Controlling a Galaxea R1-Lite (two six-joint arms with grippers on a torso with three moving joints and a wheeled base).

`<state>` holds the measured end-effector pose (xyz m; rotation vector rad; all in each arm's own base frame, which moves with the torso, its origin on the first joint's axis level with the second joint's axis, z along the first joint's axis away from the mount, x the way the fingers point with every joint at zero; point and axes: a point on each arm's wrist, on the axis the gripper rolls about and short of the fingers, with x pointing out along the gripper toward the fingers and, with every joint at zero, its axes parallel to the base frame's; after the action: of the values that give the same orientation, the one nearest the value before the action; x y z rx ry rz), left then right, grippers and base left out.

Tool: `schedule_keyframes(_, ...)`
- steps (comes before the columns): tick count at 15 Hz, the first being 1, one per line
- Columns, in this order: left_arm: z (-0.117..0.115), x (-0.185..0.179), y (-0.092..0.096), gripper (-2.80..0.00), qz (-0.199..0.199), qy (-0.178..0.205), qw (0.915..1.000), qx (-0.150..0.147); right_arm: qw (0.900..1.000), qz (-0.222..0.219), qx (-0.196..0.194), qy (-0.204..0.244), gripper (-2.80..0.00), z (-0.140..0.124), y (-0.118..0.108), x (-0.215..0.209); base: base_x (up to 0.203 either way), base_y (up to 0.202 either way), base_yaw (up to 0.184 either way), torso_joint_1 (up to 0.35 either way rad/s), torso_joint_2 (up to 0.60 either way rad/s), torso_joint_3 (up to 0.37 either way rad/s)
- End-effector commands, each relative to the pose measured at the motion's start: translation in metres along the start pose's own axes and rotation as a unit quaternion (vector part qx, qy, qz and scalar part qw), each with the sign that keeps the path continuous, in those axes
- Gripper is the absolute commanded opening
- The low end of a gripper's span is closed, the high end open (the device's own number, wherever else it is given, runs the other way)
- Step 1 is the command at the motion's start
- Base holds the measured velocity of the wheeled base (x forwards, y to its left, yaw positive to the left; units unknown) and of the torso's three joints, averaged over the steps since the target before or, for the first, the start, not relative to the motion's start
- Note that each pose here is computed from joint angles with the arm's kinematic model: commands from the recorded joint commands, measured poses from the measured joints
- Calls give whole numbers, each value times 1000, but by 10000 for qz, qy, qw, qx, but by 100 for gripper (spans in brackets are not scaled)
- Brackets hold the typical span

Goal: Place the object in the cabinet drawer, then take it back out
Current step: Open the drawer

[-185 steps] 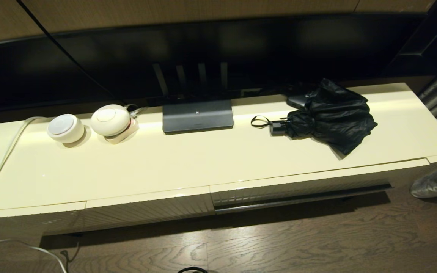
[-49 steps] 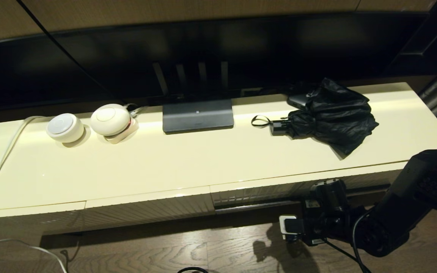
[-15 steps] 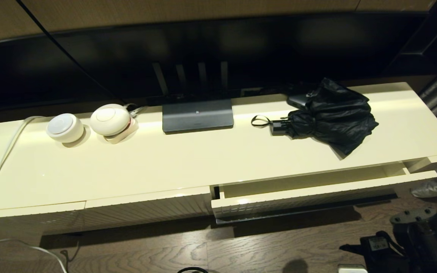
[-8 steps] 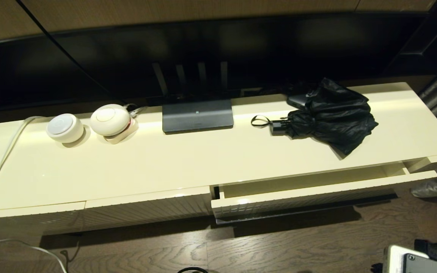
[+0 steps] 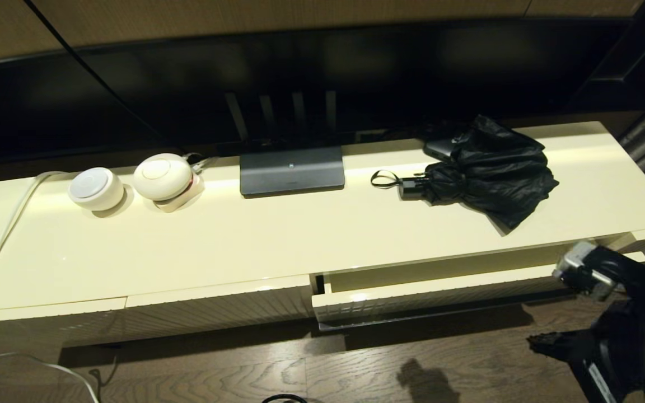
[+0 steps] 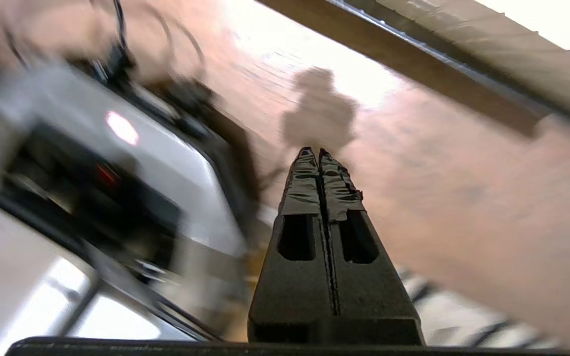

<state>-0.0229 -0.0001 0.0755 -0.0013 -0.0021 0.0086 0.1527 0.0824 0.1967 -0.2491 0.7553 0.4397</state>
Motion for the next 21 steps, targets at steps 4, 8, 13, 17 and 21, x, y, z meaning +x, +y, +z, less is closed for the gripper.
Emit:
schedule_keyframes(4,-1,0,0,-280,3,11,10000,-1,9938,-131,1005,463,-280,28,-2,46,0,0,0,0,0,0)
schedule_keyframes(8,-1,0,0,-280,3,11,10000,-1,9845,-555,1652,195,-280,49,-12,70,0,0,0,0,0,0)
schedule_keyframes(13,-1,0,0,-280,3,18,10000,-1,9815,-700,1776,119,-280,60,-20,77,0,0,0,0,0,0)
schedule_keyframes(17,-1,0,0,-280,3,11,10000,-1,9794,-784,1857,137,-280,62,-27,86,0,0,0,0,0,0)
schedule_keyframes(21,-1,0,0,-280,3,18,10000,-1,9767,-885,1952,67,-280,65,-36,91,0,0,0,0,0,0)
